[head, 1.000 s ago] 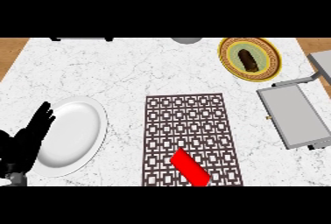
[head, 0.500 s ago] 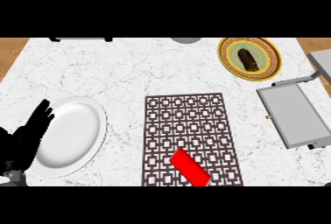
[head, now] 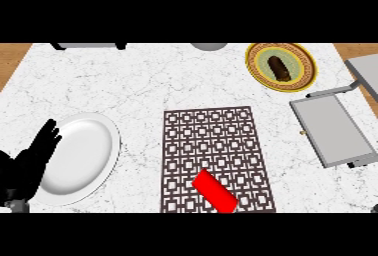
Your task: Pick the croissant from the placemat and place it in the tiered shelf
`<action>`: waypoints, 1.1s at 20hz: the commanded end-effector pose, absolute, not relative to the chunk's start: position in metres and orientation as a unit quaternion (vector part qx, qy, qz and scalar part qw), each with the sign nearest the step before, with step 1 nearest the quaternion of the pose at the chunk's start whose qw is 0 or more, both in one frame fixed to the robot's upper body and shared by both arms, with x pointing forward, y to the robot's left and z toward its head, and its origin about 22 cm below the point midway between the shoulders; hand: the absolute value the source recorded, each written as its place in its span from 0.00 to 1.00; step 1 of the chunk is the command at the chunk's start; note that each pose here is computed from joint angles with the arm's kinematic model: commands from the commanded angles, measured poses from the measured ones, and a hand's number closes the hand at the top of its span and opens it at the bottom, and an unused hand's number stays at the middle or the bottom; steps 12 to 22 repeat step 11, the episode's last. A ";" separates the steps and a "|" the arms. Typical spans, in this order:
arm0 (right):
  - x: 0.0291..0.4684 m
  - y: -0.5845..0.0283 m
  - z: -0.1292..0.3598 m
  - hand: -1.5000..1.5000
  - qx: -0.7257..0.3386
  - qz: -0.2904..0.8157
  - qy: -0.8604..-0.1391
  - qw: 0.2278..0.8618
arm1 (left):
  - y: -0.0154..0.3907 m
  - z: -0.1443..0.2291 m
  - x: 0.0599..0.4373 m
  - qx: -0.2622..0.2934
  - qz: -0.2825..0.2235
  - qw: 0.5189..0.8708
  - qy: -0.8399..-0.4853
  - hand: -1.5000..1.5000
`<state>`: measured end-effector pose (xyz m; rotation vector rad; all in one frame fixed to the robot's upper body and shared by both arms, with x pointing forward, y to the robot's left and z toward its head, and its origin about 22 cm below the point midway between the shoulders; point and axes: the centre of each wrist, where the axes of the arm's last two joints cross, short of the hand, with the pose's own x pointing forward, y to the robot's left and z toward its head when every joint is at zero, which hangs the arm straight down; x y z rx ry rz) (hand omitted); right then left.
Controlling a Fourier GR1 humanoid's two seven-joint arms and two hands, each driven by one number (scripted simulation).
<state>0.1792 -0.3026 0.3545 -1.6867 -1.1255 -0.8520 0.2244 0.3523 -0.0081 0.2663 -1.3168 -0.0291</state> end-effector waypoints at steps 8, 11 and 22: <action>0.089 -0.264 0.345 0.00 -0.683 -0.362 -0.392 0.499 | 0.369 -0.006 0.214 0.152 0.003 0.791 -0.593 0.50; 0.078 -0.264 0.345 0.00 -0.687 -0.353 -0.397 0.496 | 0.371 -0.013 0.205 0.154 0.009 0.795 -0.586 0.50; 0.078 -0.264 0.345 0.00 -0.687 -0.353 -0.397 0.496 | 0.371 -0.013 0.205 0.154 0.009 0.795 -0.586 0.50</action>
